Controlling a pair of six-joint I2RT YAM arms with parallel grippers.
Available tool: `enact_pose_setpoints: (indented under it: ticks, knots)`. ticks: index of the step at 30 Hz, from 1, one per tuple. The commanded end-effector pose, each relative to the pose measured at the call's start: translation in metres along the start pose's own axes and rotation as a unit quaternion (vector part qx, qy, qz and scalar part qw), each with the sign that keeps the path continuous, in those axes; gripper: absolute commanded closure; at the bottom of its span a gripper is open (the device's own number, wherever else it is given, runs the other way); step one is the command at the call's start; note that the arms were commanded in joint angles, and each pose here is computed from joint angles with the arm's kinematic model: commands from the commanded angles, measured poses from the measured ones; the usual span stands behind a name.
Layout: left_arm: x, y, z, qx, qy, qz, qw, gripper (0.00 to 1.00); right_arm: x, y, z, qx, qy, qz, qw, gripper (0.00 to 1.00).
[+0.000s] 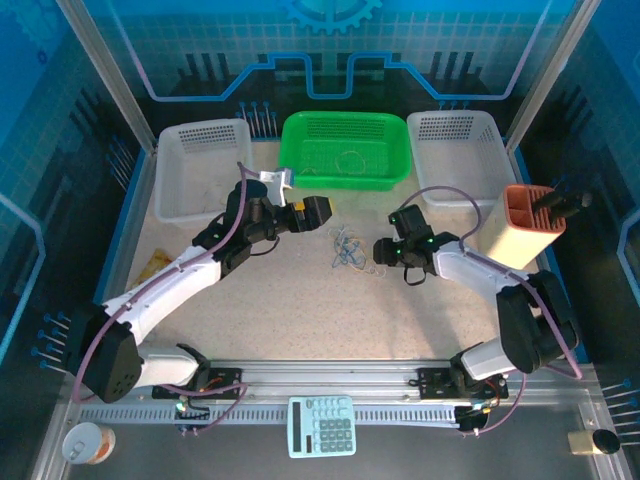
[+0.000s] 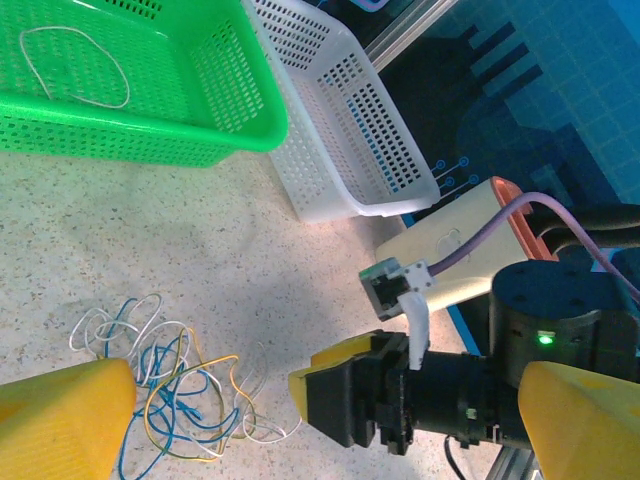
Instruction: Untangle the cables
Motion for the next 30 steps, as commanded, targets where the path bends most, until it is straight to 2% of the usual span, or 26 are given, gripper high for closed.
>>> enact_pose_setpoints:
  ticks: [1, 16, 23, 30]
  knots:
    - [-0.008, -0.008, -0.003, -0.014, 0.014, 0.020, 1.000, 0.01, -0.001, 0.010, 0.006, 0.006, -0.001, 0.013, 1.000, 0.54]
    - [-0.010, -0.009, -0.004, -0.018, 0.014, 0.024, 0.999, 0.01, -0.013, 0.030, 0.017, 0.019, -0.007, 0.058, 0.998, 0.64]
    - [-0.010, -0.010, -0.005, -0.021, 0.013, 0.025, 0.999, 0.01, -0.016, 0.034, 0.019, 0.021, -0.008, 0.062, 0.998, 0.75]
    - [-0.011, -0.012, -0.005, -0.023, 0.015, 0.025, 0.999, 0.01, -0.017, 0.033, 0.021, 0.023, -0.005, 0.058, 0.998, 0.80]
Point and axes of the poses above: each hand's point on the last joint's axis, 136 mm out from that joint toward the fingers, its own y axis out along the fingers, its own x axis along the line the jaws close on, z = x × y, the point moved 9 cm from there along -y, back along the fingers, and after that the axes turned 14 degrees about y, right-handed, at the moved point
